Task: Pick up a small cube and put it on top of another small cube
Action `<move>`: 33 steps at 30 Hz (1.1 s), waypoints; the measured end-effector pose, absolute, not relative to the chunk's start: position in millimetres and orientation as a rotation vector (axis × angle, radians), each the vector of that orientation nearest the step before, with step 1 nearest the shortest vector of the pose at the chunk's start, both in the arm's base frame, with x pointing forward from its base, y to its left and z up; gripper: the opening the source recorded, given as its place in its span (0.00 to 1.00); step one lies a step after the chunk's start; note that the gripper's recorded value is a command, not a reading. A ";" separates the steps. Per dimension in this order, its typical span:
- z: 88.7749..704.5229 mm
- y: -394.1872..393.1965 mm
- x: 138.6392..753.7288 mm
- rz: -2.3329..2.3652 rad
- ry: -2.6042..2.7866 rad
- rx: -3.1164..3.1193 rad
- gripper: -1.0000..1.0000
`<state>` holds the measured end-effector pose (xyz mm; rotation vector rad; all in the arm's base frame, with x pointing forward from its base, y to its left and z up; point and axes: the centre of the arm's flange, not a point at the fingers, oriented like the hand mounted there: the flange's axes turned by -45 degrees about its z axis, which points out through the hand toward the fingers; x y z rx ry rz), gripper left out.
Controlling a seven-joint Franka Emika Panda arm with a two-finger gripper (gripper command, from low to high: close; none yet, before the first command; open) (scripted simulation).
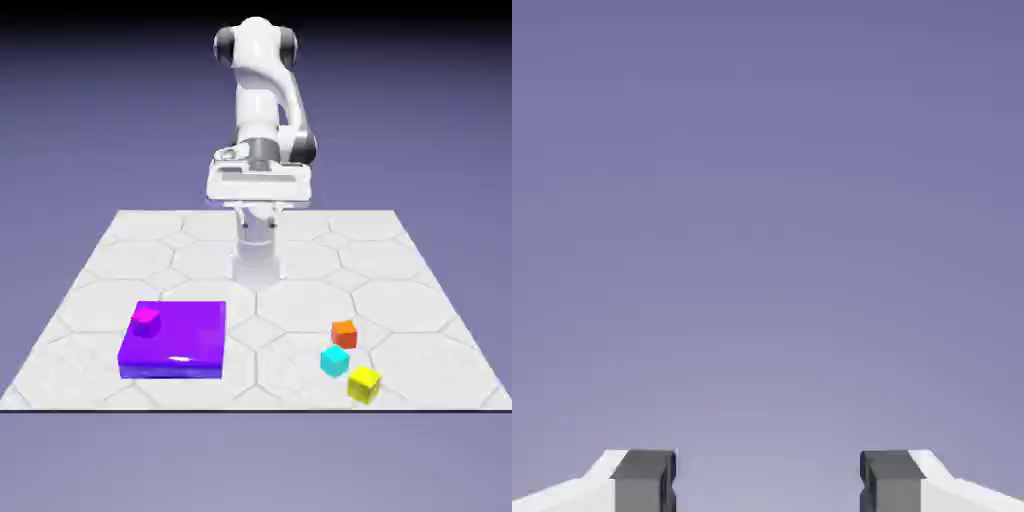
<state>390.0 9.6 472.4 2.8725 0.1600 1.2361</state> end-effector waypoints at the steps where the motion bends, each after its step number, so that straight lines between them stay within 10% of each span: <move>1: 484.1 13.3 390.3 1.254 0.224 2.862 0.50; 19: 644.6 3.1 378.5 1.495 1.204 2.548 0.50; 33: 632.1 -55.8 444.7 1.506 1.842 2.299 0.50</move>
